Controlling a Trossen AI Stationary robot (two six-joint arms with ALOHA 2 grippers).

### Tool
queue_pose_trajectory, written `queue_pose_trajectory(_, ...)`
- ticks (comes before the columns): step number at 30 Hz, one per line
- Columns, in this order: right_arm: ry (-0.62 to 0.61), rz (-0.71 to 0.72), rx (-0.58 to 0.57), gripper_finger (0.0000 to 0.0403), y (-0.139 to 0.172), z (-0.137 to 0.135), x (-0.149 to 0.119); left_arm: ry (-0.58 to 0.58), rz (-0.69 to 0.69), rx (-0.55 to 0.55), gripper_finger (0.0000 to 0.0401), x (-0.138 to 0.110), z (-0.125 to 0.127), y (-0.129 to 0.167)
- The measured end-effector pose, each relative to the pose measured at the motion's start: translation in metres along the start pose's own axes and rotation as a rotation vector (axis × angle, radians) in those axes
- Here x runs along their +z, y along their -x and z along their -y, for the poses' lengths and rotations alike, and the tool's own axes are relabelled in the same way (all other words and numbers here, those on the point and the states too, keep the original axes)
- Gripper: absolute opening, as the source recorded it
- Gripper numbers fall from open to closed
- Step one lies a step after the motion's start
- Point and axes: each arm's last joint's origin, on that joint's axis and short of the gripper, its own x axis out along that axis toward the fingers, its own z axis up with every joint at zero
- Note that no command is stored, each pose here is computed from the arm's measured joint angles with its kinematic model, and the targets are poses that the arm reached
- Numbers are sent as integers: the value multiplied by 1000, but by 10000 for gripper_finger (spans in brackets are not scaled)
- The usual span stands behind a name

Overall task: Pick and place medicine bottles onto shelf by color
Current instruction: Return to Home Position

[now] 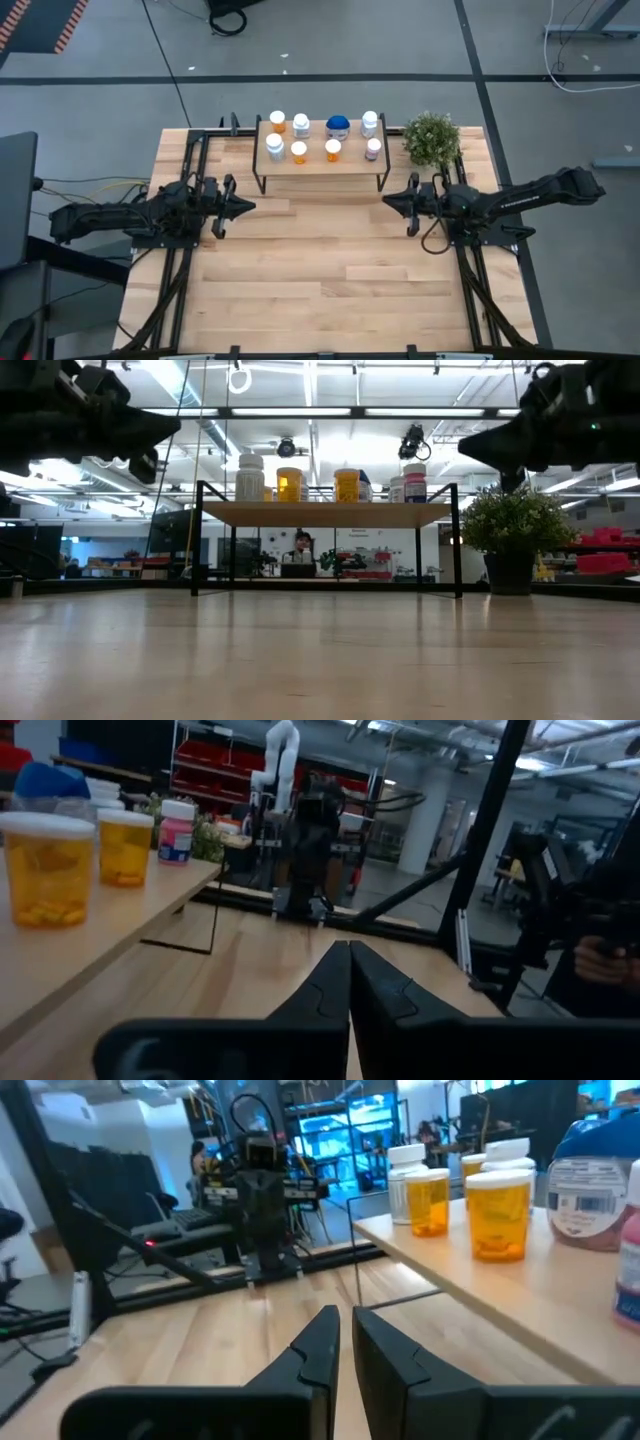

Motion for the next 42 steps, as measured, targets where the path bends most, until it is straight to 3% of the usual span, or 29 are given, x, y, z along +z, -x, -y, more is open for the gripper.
queue_pose_trajectory(7,28,-33,3,39,3,3,-9,-47,0,1,12,0,-1,0)
queue_pose_trajectory(16,29,-42,2,39,7,9,-6,-12,-45,8,7,-4,-2,1)
queue_pose_trajectory(25,-47,-79,-5,39,23,10,-6,4,-24,-10,4,-2,1,11)
queue_pose_trajectory(34,-64,-116,-70,39,35,9,-10,93,-60,41,4,-7,1,22)
queue_pose_trajectory(42,-19,-150,-166,39,38,7,-16,73,-58,81,4,-8,0,22)
